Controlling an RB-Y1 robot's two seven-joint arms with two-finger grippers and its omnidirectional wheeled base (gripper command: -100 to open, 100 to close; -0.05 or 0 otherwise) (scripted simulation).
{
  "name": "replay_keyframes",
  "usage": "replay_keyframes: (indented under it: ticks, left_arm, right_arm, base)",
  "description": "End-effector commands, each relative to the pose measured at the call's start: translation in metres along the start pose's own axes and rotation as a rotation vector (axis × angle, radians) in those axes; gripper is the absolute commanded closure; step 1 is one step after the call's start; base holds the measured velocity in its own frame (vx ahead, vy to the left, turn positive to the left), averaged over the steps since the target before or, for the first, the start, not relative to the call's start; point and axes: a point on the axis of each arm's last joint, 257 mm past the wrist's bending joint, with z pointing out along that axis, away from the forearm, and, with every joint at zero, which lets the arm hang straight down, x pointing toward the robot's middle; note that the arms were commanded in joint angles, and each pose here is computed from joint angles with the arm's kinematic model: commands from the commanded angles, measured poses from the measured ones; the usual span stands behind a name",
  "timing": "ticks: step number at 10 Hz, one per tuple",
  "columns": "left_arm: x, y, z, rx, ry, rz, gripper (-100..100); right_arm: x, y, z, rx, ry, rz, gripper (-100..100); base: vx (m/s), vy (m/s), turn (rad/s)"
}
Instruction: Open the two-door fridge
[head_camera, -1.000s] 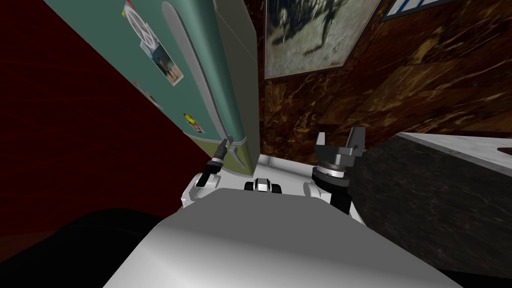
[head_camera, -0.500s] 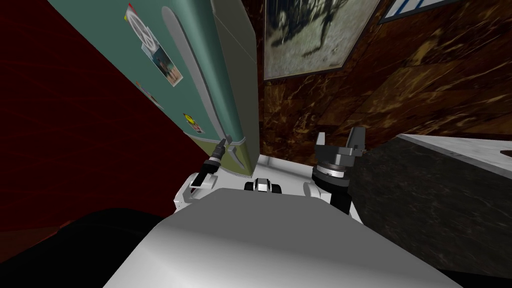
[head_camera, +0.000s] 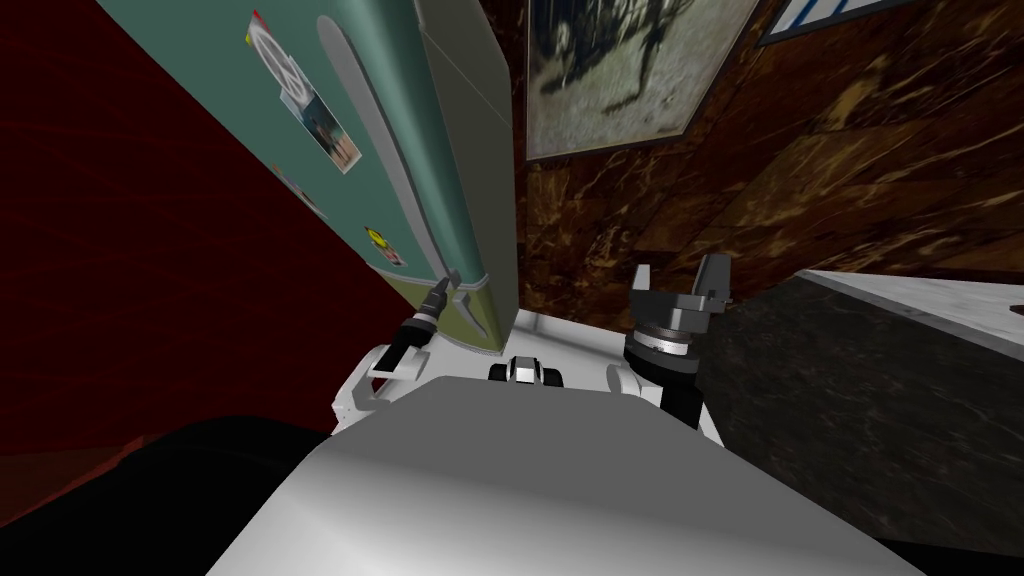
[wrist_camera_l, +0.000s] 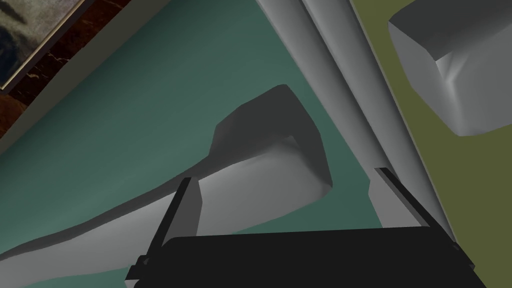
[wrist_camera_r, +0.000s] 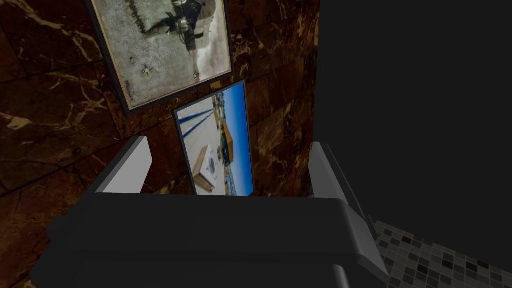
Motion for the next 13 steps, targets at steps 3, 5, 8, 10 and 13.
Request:
replay_keyframes:
  ticks: [3,5,8,10,13]
  left_arm:
    - [-0.007,0.002,-0.005,-0.061,0.01,0.033,-100]
    - [-0.01,0.0,-0.007,-0.079,0.013,0.046,-100]
    - [-0.013,0.0,-0.005,-0.076,0.003,0.044,-100]
    - [0.012,-0.023,-0.004,-0.008,0.077,0.049,100]
    - [0.043,-0.048,-0.008,0.073,0.177,0.075,100]
  right_arm:
    - [0.0,0.0,0.0,0.0,0.0,0.0,0]
    - [0.0,0.0,0.0,0.0,0.0,0.0,0]
    - [0.0,0.0,0.0,0.0,0.0,0.0,0]
    - [0.0,0.0,0.0,0.0,0.0,0.0,0]
    - [0.0,0.0,0.0,0.0,0.0,0.0,0]
  base:
    - [0.001,-0.045,0.011]
    - [0.011,-0.031,-0.006]
    - [0.03,-0.006,-0.057]
    - [-0.012,0.065,0.161]
    - [-0.02,0.148,0.314]
